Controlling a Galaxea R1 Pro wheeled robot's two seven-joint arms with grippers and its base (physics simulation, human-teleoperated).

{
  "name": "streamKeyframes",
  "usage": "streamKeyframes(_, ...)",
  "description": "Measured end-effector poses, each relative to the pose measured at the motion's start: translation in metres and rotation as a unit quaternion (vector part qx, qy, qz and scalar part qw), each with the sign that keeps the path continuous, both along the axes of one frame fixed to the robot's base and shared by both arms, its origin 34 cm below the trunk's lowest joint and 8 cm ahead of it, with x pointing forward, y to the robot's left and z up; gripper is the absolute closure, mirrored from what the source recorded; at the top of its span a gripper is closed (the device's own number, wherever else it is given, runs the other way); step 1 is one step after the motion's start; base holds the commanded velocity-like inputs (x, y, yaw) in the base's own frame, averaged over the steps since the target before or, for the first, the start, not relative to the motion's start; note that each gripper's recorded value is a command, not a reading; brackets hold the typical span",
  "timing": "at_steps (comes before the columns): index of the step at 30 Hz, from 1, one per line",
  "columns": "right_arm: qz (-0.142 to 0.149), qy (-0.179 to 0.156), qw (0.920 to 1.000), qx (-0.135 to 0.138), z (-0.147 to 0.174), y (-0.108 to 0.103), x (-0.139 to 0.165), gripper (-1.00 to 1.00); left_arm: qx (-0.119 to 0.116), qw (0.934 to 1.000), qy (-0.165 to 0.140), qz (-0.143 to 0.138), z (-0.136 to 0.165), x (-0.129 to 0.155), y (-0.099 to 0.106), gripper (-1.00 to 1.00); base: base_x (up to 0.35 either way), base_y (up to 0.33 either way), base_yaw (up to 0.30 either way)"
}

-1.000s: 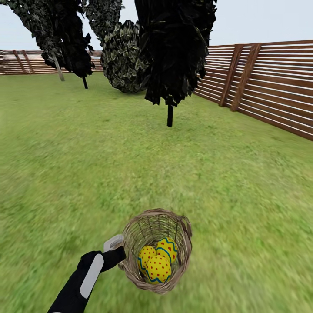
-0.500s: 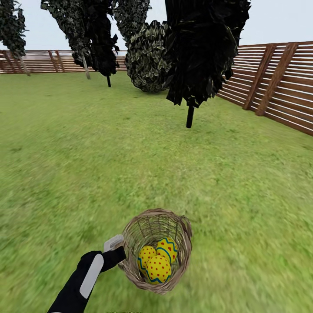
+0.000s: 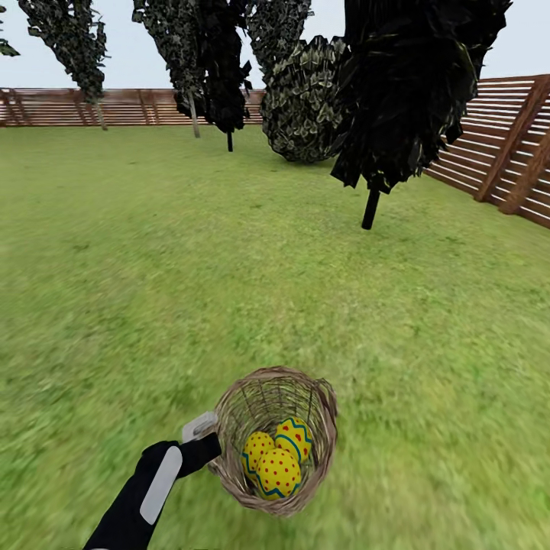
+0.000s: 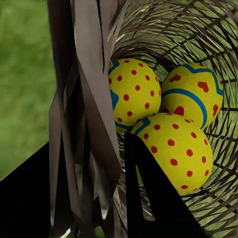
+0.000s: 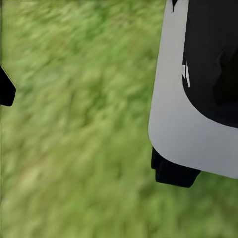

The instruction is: Take the three Easter eggs out of the wicker basket on the lawn in the garden, then place them on the lawn next to a single tree (choose any tree) so that all three eggs are next to the same tree and none are left in the basket.

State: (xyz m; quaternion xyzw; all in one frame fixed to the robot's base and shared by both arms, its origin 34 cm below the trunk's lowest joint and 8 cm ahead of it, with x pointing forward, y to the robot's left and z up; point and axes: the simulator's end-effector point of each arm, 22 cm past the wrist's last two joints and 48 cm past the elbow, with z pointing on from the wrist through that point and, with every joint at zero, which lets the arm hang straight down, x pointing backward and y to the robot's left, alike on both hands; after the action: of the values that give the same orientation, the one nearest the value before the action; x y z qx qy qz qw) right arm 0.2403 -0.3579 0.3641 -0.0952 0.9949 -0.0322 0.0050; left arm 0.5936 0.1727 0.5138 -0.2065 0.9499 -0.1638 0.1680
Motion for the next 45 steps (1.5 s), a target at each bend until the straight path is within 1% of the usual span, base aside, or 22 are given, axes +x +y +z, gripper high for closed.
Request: streamKeyframes(45,0.0,0.0,1.0,0.0,0.0,0.0002,-0.0005,-1.0,0.0,1.0,0.0,0.0,-0.0001,-0.0002,0.0,1.0,0.0,0.0,0.291)
